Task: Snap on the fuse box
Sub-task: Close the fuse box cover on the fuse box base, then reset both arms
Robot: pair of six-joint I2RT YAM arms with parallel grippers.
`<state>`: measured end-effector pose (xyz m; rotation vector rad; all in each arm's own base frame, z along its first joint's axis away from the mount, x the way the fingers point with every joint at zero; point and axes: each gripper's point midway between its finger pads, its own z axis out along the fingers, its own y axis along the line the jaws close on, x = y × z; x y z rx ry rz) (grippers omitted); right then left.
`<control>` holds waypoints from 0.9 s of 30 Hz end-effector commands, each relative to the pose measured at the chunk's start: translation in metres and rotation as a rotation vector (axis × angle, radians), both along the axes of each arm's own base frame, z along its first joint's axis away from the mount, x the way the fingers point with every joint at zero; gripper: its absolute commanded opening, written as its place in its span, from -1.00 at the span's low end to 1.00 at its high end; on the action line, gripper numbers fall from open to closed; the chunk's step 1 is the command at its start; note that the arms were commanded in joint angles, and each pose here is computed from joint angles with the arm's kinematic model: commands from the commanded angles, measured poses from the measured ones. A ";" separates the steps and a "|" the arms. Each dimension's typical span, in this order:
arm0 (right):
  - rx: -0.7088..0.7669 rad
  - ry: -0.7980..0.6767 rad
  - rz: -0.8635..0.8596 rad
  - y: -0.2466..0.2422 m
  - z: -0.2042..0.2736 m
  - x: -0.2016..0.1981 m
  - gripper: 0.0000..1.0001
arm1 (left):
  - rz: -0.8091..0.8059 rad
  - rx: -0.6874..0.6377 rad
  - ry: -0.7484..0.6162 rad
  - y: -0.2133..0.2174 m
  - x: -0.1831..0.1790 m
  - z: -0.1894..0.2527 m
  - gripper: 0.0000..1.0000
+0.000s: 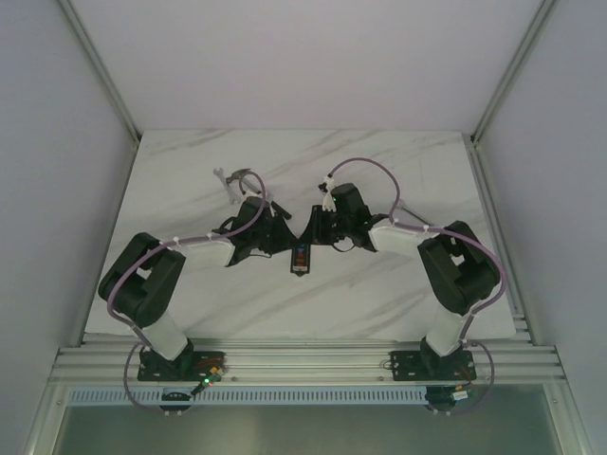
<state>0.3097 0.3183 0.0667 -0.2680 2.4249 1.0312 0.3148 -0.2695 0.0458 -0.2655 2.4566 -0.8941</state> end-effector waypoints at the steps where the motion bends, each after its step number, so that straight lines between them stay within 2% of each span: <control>1: -0.037 0.055 0.017 0.001 -0.020 -0.002 -0.50 | -0.031 0.050 0.097 0.006 -0.019 -0.032 -0.31; 5: -0.090 0.099 0.045 0.003 -0.037 -0.009 -0.60 | -0.058 0.052 0.144 -0.002 -0.038 -0.046 -0.43; 9: -0.113 0.120 0.058 0.003 -0.045 -0.014 -0.62 | -0.081 0.022 0.178 -0.011 -0.056 -0.052 -0.46; 13: -0.106 0.037 0.041 -0.001 -0.019 -0.009 -0.59 | -0.059 -0.012 0.124 -0.009 -0.057 -0.030 -0.43; 17: -0.137 -0.102 -0.021 -0.018 0.016 0.005 -0.44 | -0.031 -0.036 0.012 -0.003 -0.050 0.005 -0.26; 20: -0.196 -0.214 -0.115 -0.045 0.042 0.018 -0.21 | 0.013 -0.003 -0.093 0.011 -0.040 0.030 0.03; 22: -0.243 -0.293 -0.205 -0.072 0.062 0.028 -0.03 | 0.067 0.038 -0.163 0.028 -0.033 0.046 0.14; 24: -0.298 -0.361 -0.300 -0.102 0.077 0.036 0.29 | 0.134 0.072 -0.218 0.051 -0.024 0.057 0.30; 27: -0.427 -0.474 -0.508 -0.161 0.098 0.049 0.68 | 0.258 0.156 -0.302 0.093 -0.009 0.070 0.66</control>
